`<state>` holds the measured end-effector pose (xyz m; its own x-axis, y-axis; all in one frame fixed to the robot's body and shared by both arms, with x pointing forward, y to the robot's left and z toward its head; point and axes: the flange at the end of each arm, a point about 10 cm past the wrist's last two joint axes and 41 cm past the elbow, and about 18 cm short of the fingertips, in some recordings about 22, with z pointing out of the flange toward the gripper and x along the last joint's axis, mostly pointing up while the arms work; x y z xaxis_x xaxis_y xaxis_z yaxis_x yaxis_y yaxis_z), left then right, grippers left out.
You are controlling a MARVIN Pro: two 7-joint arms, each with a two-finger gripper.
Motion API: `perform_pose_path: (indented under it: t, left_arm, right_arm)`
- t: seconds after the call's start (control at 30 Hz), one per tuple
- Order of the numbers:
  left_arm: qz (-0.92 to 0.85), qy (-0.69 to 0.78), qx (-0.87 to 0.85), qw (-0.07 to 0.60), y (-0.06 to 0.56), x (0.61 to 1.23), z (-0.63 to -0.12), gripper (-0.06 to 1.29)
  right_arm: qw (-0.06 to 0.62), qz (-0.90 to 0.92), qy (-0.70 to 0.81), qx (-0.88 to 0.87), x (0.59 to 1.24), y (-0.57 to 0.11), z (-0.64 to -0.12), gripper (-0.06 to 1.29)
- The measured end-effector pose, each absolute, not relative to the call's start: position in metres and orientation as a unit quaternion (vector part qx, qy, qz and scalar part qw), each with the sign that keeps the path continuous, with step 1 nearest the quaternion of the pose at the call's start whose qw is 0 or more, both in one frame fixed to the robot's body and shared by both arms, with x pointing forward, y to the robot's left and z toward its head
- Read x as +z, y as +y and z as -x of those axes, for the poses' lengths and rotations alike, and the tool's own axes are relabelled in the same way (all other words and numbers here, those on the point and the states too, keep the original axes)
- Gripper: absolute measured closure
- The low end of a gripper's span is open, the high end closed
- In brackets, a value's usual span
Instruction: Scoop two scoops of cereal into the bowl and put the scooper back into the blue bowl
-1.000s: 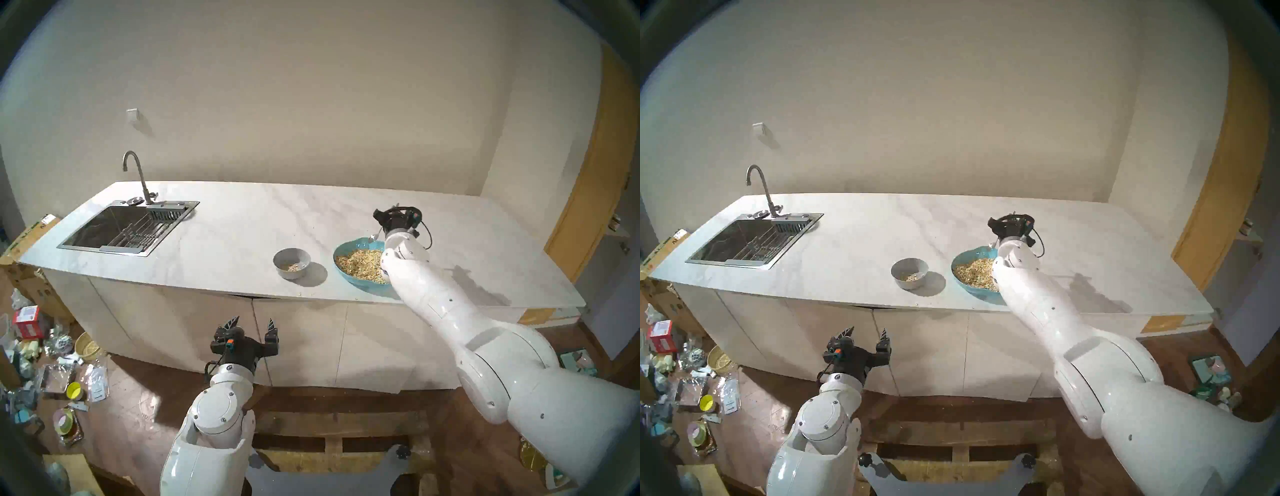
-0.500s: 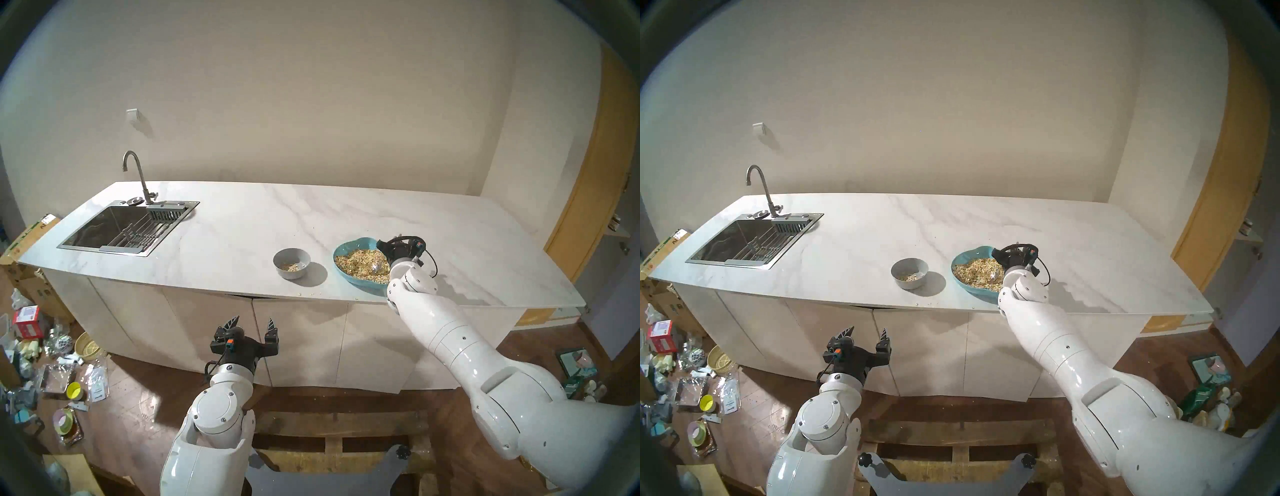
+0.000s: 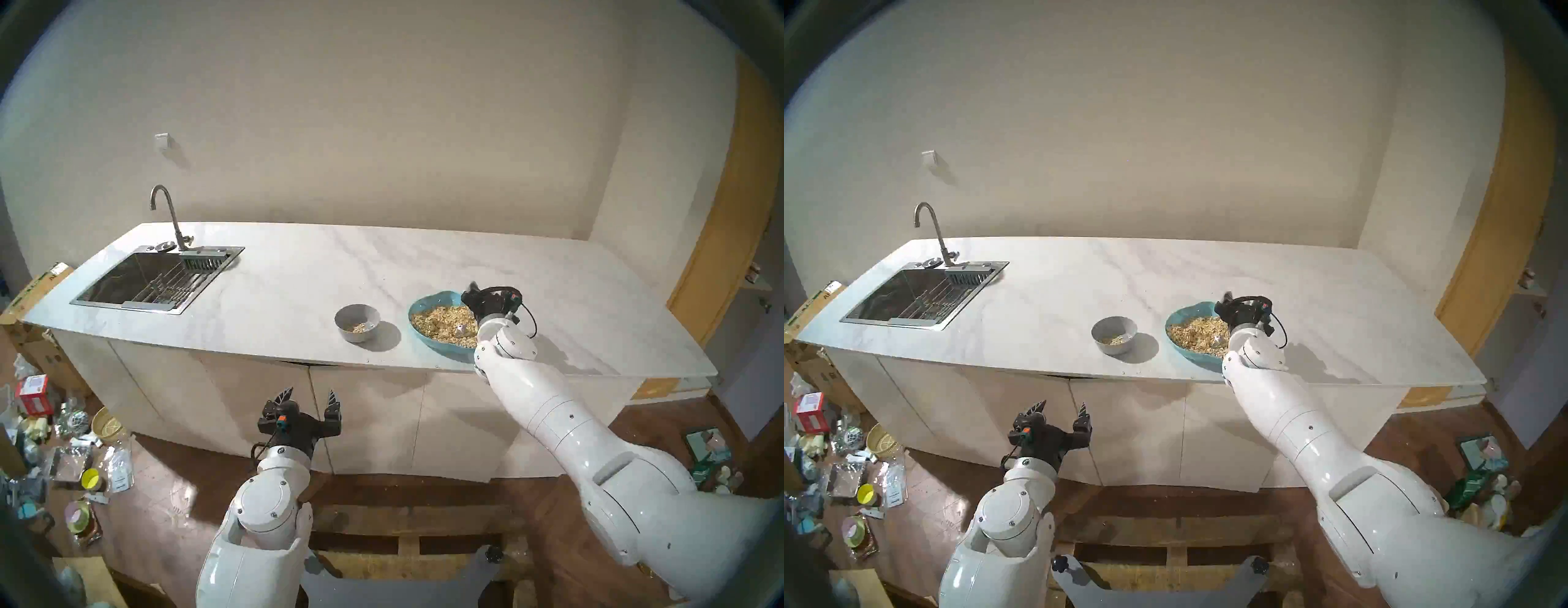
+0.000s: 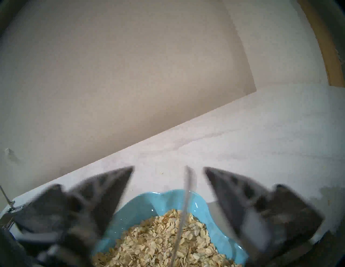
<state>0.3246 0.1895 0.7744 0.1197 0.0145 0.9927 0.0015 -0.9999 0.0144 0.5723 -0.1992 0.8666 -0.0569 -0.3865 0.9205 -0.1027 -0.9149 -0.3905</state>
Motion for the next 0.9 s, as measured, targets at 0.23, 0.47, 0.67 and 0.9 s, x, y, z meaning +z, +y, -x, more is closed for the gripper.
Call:
perform_pose_path:
  t: [0.23, 0.47, 0.67, 0.9]
  left_arm:
    - [-0.748, 0.005, 0.663, 0.005, 0.189, 0.774, -0.325, -0.01]
    - [-0.748, 0.005, 0.663, 0.005, 0.189, 0.774, -0.325, -0.01]
    - [-0.748, 0.005, 0.663, 0.005, 0.189, 0.774, -0.325, -0.01]
    - [-0.748, 0.005, 0.663, 0.005, 0.189, 0.774, -0.325, -0.01]
  right_arm:
    - [0.095, 0.659, 0.154, -0.731, 0.893, -0.192, -0.563, -0.01]
    - [0.003, 0.6, 0.032, -0.799, 0.933, -0.207, -0.535, -0.01]
    - [-0.006, 0.573, 0.007, -0.82, 0.954, -0.22, -0.503, -0.01]
    - [-0.026, 0.634, -0.029, -0.772, 0.941, -0.22, -0.457, -0.01]
